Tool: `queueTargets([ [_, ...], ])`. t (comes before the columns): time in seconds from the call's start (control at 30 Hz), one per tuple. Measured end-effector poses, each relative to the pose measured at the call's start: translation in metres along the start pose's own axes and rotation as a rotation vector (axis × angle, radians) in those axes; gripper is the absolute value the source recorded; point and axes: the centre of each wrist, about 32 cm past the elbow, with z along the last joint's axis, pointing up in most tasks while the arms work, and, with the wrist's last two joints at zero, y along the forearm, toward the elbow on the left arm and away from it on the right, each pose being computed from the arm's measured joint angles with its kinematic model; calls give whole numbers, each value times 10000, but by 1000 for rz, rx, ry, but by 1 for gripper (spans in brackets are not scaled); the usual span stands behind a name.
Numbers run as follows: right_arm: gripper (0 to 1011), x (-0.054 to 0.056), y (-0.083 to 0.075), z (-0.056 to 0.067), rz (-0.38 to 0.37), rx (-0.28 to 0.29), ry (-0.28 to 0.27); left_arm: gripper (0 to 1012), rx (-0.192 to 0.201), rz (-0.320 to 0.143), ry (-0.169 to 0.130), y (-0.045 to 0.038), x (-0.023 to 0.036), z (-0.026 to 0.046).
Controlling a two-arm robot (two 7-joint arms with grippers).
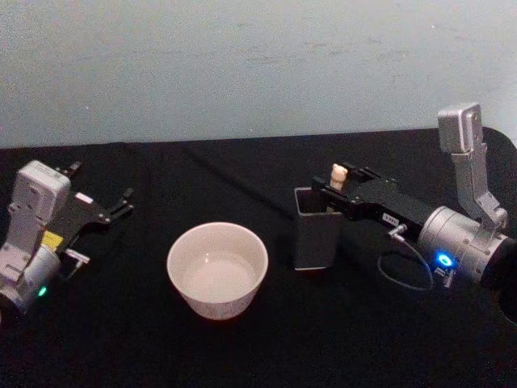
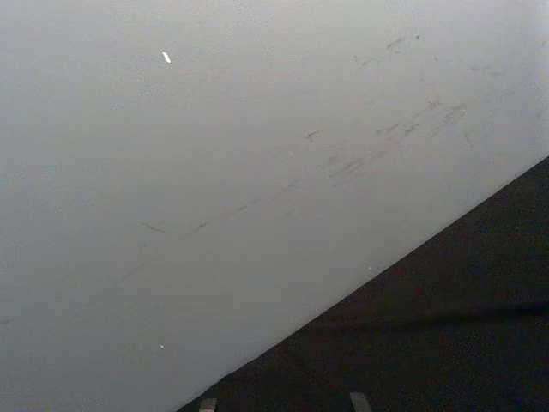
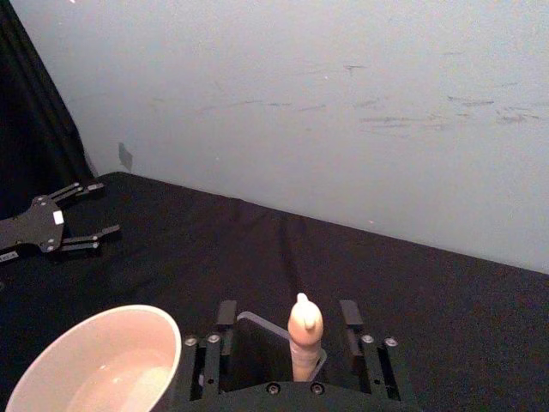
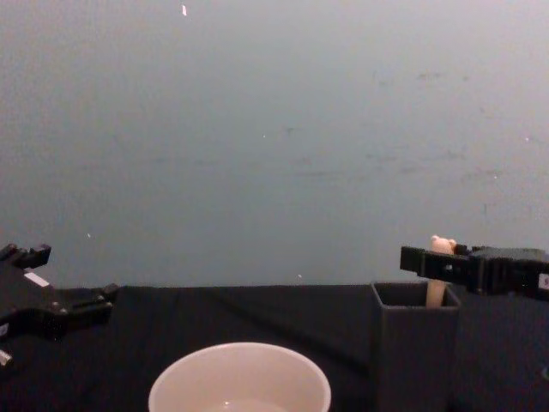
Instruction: Pick up the stirring spoon with one hand, stir inside the cup, then place it back in its original position.
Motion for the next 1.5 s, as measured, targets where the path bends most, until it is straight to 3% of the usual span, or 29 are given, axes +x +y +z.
queueTargets([
  [0.17,882,0,0,0,0,0,0,1001,0,0,0,0,0,0],
  [0.33,992,-4,3,0,-3,8,-5,1001,0,0,0,0,0,0],
  [0.5,1002,-28,9,19,-41,70,-29,1001,0,0,0,0,0,0],
  [0.7,1002,-72,39,53,-194,258,-87,1001,0,0,0,0,0,0],
  [0.87,1002,-83,51,-16,-323,346,-160,1001,0,0,0,0,0,0],
  [0.97,1002,-72,53,-124,-400,357,-214,1001,0,0,0,0,0,0],
  [1.17,1002,-39,10,-401,-491,287,-268,1001,0,0,0,0,0,0],
  [1.5,1002,-10,-80,-771,-543,85,-218,1001,0,0,0,0,0,0],
])
